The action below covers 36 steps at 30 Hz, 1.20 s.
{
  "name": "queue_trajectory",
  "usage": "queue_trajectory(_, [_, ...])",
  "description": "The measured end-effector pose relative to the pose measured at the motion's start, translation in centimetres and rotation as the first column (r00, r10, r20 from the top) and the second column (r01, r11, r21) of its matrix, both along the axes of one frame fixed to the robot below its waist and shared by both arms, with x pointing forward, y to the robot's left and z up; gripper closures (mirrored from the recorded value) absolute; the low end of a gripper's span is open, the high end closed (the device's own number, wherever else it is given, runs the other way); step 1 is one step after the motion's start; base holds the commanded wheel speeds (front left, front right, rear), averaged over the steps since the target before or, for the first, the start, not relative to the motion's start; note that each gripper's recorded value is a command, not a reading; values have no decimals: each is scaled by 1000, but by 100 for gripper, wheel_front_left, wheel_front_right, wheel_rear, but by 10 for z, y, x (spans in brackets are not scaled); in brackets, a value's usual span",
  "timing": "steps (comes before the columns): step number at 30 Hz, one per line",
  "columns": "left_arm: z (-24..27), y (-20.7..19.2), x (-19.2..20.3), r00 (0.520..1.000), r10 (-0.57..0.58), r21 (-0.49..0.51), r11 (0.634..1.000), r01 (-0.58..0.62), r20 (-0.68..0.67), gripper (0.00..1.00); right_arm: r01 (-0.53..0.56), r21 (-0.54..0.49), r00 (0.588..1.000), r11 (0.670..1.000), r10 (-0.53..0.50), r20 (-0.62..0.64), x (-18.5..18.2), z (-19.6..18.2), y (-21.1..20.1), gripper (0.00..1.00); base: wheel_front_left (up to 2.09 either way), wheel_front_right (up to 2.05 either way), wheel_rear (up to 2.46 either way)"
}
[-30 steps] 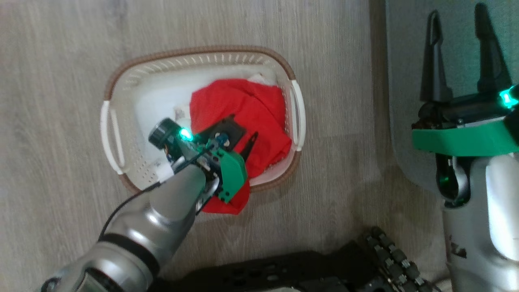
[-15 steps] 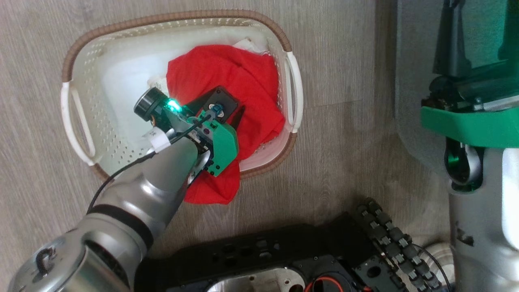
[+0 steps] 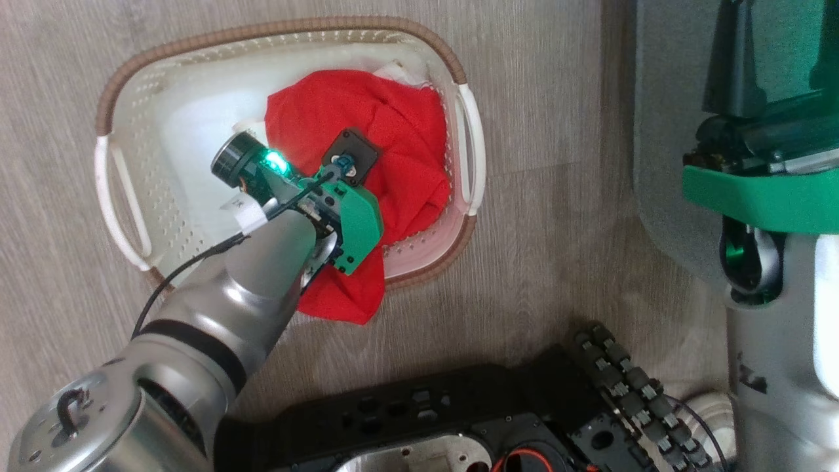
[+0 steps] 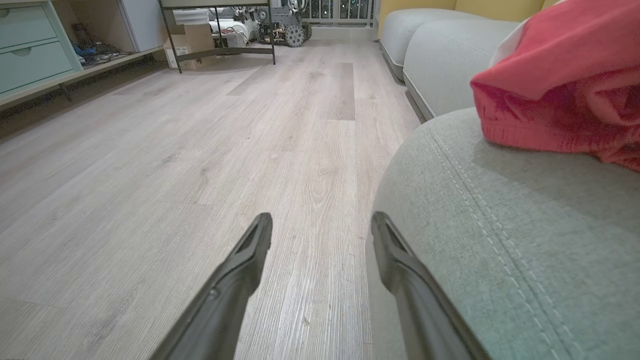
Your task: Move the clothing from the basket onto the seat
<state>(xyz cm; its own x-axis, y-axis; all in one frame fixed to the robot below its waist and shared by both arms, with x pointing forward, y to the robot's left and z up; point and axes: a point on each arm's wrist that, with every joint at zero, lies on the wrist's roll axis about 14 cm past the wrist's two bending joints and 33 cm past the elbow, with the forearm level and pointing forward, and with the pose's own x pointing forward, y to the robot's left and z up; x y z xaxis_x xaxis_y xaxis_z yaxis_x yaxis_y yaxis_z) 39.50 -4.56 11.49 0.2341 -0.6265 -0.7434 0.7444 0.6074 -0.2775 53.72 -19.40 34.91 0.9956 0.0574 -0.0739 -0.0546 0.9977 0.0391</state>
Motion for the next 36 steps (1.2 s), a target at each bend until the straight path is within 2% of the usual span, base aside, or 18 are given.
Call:
queue_trajectory(10, [64, -15, 38, 988, 95, -135, 988, -78, 126, 100, 2, 16, 1000, 1000, -2, 17, -2, 25, 2, 0, 0, 0, 0])
queue_trajectory(19, [136, -20, 47, 961, 187, -230, 963, -139, 203, 100, 3, 28, 999, 1000, -4, 44, -13, 59, 5, 0, 0, 0, 0])
queue_trajectory(27, [226, -13, 60, 893, 283, -321, 932, -169, 351, 100, 14, 38, 1000, 999, -15, 26, -52, 84, 5, 0, 0, 0, 0])
queue_trajectory(36, [327, 10, 59, 764, 374, -396, 902, -169, 526, 100, 5, 47, 999, 999, -8, 48, -104, 117, 11, 0, 0, 0, 0])
